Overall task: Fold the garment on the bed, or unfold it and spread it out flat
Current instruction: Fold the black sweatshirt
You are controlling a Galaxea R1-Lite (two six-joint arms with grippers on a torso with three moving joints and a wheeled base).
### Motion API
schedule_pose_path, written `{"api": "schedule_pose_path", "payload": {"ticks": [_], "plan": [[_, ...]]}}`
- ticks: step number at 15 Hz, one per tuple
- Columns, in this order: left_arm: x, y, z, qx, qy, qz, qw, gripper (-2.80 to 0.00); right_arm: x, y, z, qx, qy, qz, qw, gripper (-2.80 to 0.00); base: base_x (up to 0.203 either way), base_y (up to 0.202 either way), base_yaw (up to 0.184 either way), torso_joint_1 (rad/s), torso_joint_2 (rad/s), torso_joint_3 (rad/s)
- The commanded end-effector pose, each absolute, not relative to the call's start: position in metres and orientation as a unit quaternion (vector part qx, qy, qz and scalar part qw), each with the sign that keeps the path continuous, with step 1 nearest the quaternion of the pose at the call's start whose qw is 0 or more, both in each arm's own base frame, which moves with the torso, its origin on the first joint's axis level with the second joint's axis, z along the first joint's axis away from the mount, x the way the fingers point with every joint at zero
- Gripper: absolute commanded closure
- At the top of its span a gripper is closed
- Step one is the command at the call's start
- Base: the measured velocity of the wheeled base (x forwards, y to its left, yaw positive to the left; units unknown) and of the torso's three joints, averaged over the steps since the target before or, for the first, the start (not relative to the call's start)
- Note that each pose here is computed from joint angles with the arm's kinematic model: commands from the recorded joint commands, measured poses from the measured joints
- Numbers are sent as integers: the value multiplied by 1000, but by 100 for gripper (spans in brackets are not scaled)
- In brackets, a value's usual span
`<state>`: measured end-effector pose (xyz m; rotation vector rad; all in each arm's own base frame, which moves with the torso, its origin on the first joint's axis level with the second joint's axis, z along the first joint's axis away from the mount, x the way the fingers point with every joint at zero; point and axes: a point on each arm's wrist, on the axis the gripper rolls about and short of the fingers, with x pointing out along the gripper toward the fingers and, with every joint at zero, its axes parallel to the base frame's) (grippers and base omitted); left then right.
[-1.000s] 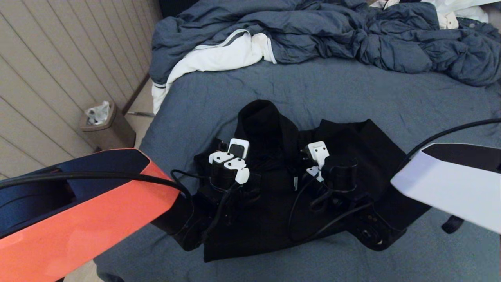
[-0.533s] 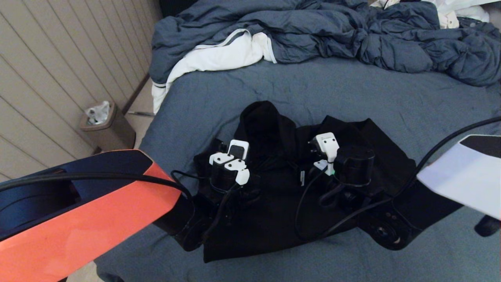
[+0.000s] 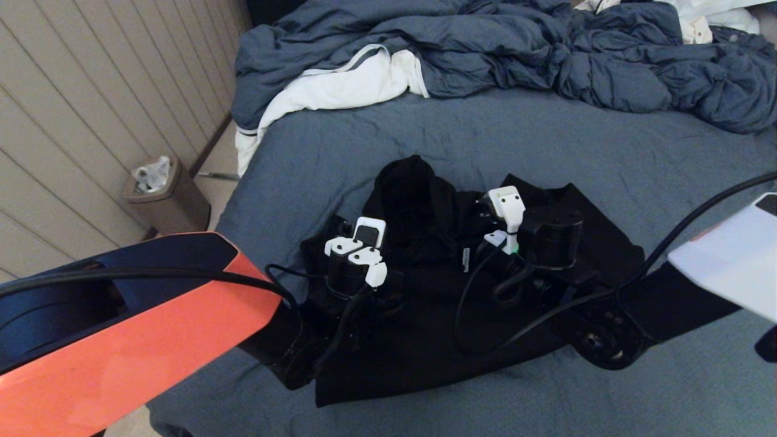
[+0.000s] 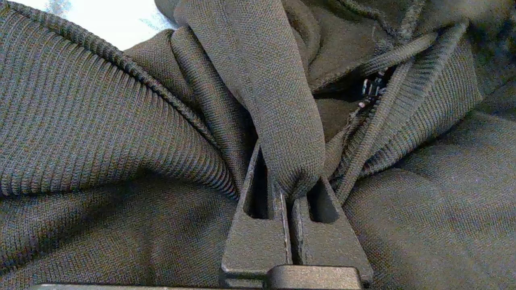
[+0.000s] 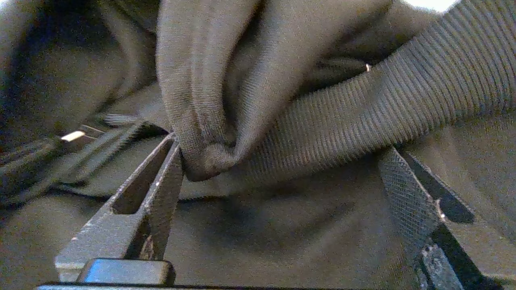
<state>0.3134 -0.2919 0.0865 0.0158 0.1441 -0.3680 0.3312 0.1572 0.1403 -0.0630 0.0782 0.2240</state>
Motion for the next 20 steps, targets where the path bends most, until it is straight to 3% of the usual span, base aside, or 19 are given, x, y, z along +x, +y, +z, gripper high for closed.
{"api": "schedule_pose_path", "payload": {"ticks": [1, 20], "plan": [[314, -292, 85, 7, 71, -182, 981, 0, 328, 157, 158, -23, 14, 112, 993, -280, 0, 0, 0, 0, 0, 0], [310, -293, 87, 6, 71, -185, 980, 0, 358, 153, 212, 1, 66, 96, 993, -280, 0, 0, 0, 0, 0, 0]]}}
